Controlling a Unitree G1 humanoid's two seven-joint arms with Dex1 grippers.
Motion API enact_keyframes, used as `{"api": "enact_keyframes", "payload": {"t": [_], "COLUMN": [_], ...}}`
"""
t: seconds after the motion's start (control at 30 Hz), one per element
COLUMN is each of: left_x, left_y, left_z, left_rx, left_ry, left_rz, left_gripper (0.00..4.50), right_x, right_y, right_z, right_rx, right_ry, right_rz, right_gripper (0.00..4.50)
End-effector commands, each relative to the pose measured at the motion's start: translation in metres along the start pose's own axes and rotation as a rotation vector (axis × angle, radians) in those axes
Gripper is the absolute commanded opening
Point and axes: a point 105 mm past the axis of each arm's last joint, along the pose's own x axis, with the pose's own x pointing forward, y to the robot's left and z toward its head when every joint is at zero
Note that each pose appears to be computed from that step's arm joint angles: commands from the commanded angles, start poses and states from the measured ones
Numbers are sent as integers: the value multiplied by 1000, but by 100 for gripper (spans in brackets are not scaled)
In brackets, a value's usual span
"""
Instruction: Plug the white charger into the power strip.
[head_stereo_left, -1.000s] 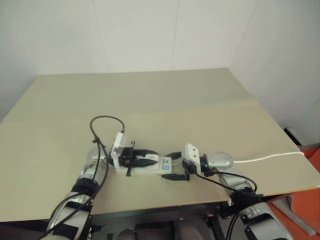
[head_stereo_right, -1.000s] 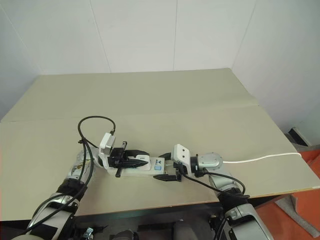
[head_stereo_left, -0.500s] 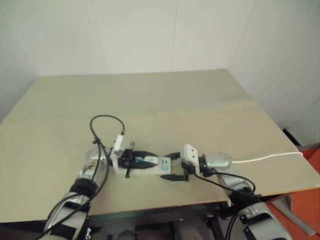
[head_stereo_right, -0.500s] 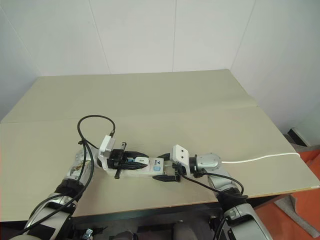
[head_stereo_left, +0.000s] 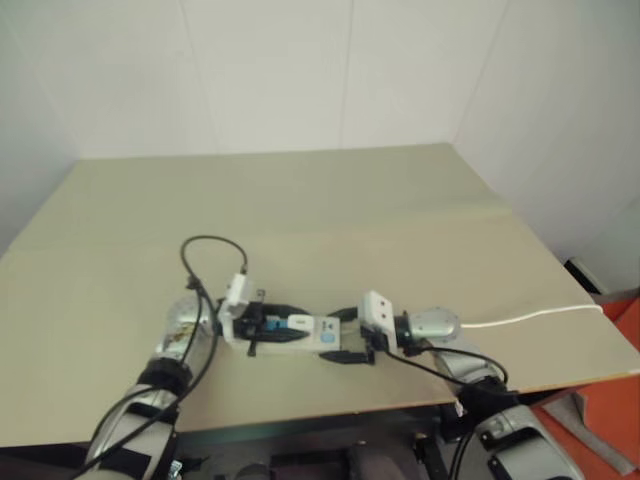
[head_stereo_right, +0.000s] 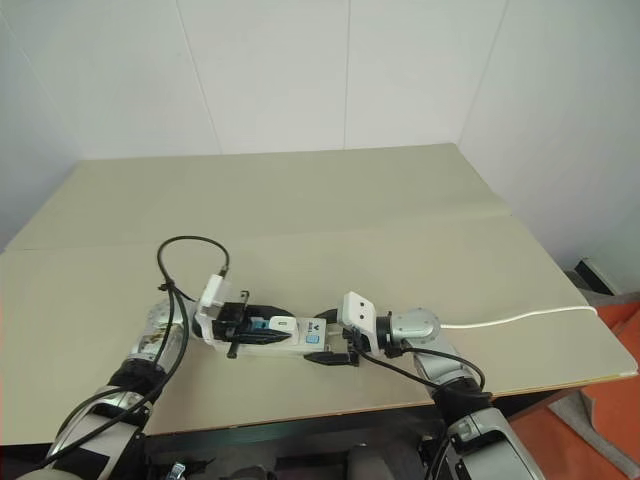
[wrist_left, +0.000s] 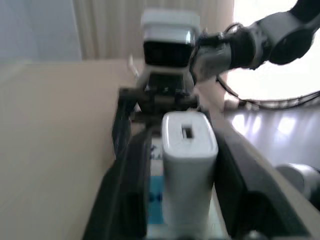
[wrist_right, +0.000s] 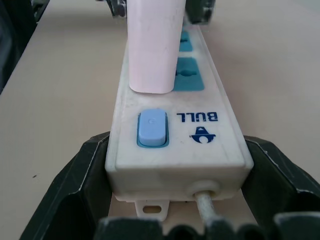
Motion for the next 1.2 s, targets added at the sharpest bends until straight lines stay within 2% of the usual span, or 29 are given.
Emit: {"api": "enact_keyframes", "payload": {"t": [0.03, 0.13, 0.17, 0.4, 0.53, 0.63, 0.73, 0.8, 0.9, 1.0, 1.17, 1.2], "left_x": [-5, -4, -4, -7, -19, -30, -44, -52, -61, -74, -94, -100], "left_y": [-5, -5, -6, -6, -1, 8, 11, 13, 11, 2, -15, -16], "left_z": [-13, -10, -9, 16, 52, 83, 110, 120, 122, 118, 108, 106], "left_rx": [-51, -43, -41, -1, -2, 23, 60, 85, 98, 57, 99, 50], "left_ry": [9, -2, -8, -59, -114, -189, -259, -280, -253, -202, -85, -69], "left_rz": [23, 20, 18, -2, -1, 76, 135, 190, 232, 244, 325, 364], "left_gripper": [337, 437, 447, 447, 447, 447, 450, 450, 450, 450, 450, 450], "right_x": [5, 6, 6, 6, 4, 3, 1, -2, -10, -28, -81, -96], "right_y": [14, 14, 14, 14, 12, 7, 0, -2, -5, -8, -5, -3], "right_z": [-11, -12, -12, -12, -11, -9, -7, -4, 4, 24, 56, 59], "right_rx": [4, 5, 6, 3, 11, 37, 27, 22, -5, -93, -190, -191], "right_ry": [49, 49, 49, 51, 46, 36, 34, 23, 5, -17, 27, 51], "right_rz": [67, 68, 68, 68, 61, 38, 6, 1, -17, -56, -87, -80], "right_gripper": [344, 344, 344, 344, 344, 344, 439, 445, 445, 445, 445, 445]}}
